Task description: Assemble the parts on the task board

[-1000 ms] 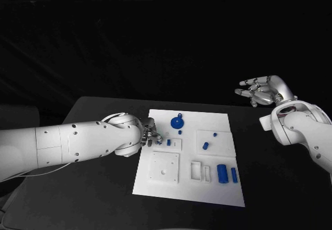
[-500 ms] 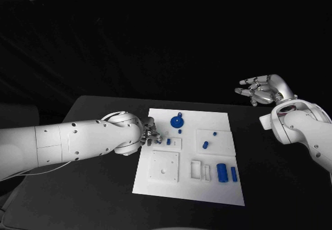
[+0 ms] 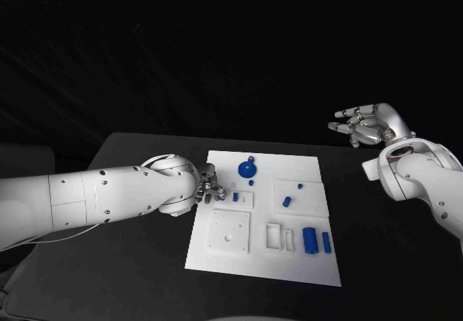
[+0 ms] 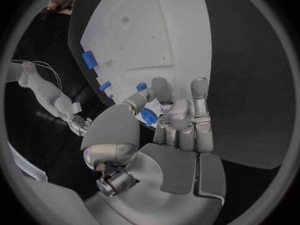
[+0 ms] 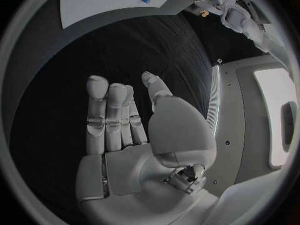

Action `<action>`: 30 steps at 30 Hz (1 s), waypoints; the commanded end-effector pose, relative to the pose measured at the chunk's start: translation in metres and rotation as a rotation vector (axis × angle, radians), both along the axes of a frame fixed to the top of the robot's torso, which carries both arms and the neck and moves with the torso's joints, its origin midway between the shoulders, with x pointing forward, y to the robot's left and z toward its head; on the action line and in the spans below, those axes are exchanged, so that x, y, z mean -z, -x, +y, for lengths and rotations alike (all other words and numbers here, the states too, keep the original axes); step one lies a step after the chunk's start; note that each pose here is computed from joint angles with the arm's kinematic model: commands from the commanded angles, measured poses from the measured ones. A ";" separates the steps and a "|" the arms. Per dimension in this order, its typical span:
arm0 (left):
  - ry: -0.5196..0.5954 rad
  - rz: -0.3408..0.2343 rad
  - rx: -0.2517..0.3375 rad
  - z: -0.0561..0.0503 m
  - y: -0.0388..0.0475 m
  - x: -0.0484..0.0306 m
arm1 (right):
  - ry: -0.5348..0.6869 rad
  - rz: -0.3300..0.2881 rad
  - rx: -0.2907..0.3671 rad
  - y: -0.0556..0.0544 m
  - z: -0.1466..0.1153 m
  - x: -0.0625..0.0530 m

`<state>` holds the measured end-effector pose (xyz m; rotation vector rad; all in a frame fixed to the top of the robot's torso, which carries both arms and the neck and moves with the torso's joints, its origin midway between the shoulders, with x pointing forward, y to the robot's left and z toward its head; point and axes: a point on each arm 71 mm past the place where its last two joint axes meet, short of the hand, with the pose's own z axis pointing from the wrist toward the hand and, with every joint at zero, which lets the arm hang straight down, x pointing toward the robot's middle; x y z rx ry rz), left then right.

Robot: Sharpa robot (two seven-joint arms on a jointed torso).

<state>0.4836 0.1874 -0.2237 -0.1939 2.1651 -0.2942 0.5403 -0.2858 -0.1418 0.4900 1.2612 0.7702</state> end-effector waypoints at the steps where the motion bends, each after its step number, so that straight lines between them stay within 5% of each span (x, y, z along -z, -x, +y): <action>1: -0.020 0.037 0.021 -0.001 0.0033 0.0054 | 0.011 0.000 -0.017 0.000 0.002 0.000; 30: -0.048 0.085 0.025 0.002 -0.0022 0.0095 | 0.012 0.003 -0.016 -0.001 0.002 0.001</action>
